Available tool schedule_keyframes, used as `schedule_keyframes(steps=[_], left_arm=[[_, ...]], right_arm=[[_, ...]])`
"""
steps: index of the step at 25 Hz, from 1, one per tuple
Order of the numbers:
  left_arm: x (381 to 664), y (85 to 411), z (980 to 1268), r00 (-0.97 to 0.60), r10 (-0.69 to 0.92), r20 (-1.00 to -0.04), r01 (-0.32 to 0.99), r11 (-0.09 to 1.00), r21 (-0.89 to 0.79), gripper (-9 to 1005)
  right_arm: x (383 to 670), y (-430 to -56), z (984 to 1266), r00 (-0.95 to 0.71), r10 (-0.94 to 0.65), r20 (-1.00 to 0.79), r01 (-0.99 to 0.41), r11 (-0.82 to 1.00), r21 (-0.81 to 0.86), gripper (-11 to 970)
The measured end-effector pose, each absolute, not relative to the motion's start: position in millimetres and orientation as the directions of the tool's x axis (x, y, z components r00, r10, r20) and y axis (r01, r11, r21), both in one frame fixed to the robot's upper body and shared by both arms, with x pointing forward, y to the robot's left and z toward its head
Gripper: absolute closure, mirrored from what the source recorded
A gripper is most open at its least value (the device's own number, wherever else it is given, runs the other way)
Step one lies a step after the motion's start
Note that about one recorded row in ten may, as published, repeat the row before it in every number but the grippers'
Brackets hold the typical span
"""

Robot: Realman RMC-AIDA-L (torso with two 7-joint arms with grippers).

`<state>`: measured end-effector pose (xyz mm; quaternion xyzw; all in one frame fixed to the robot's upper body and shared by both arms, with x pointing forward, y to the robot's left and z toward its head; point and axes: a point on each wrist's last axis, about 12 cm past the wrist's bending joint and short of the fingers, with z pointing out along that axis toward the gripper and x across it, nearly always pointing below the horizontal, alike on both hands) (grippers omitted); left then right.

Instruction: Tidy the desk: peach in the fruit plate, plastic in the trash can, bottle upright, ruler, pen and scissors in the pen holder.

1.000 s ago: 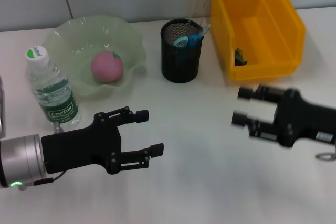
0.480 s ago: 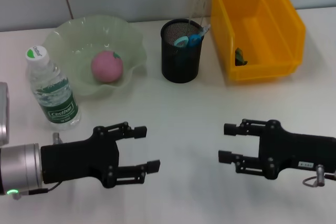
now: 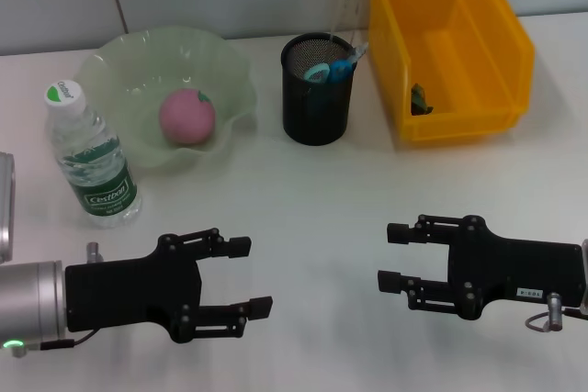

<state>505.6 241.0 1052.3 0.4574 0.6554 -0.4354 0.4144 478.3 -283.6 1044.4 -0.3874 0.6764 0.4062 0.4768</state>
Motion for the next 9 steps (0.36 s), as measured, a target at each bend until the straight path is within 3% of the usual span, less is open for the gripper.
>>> schedule_keyframes(steps=[9], left_arm=[[505.4, 242.3, 1052.2, -0.239, 0.243, -0.940, 0.961, 0.202, -0.192, 183]], right_arm=[[478.5, -283.9, 1045.7, -0.243, -0.127, -0.962, -0.911, 0.370, 0.182, 315]])
